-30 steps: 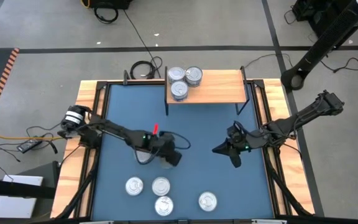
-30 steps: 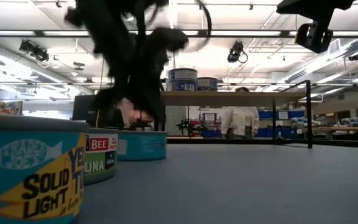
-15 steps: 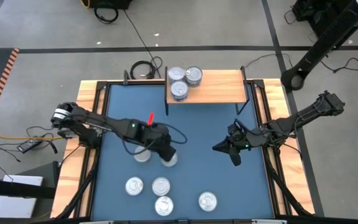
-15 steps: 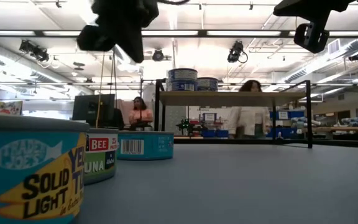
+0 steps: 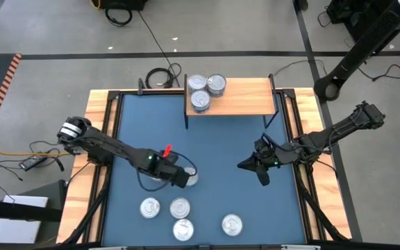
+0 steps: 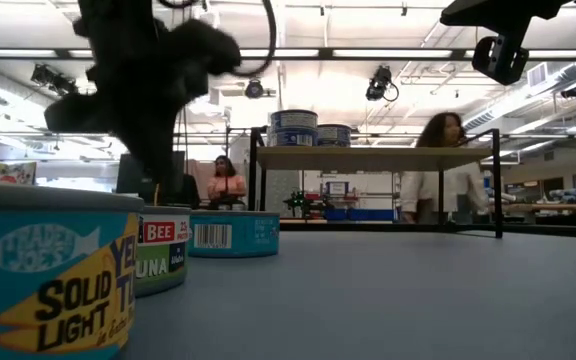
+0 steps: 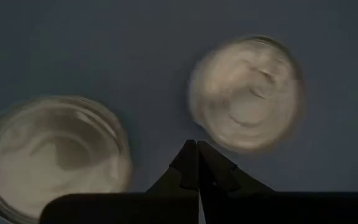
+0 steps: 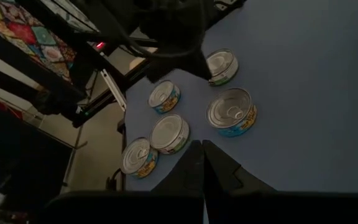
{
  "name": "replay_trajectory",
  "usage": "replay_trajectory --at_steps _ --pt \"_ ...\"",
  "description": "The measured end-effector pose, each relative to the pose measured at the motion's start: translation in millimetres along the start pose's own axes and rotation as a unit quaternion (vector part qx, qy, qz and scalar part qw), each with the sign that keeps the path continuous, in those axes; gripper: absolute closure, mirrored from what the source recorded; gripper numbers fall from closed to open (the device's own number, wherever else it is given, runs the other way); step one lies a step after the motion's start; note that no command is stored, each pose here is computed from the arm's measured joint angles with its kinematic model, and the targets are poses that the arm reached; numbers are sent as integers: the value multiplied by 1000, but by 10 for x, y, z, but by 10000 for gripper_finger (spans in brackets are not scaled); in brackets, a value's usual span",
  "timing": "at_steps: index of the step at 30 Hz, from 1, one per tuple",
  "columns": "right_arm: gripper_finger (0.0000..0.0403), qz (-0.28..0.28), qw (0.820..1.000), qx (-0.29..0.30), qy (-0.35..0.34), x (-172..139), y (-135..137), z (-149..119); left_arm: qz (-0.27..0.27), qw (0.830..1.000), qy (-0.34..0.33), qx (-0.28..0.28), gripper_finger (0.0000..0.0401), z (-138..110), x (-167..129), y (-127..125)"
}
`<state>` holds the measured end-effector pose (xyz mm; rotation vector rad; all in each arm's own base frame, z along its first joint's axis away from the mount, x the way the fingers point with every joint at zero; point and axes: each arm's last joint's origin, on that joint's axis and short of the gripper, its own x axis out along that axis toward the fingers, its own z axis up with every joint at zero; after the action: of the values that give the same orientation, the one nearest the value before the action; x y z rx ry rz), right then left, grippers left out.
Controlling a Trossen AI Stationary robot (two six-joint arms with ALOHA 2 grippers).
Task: Stack canned seafood by type on shelf
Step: Put the yellow blue tuna can on the shelf
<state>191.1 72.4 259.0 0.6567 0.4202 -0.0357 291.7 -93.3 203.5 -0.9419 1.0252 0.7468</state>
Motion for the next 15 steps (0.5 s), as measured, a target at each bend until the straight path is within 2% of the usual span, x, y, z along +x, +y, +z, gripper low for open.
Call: replay_trajectory --at_steps 7,15 --pt "402 7 1000 0 8 0 4 -5 30 999 20 -7 401 -62 286 -30" --pt "402 7 1000 1 8 2 -2 2 -17 999 1 -32 401 82 374 -126"
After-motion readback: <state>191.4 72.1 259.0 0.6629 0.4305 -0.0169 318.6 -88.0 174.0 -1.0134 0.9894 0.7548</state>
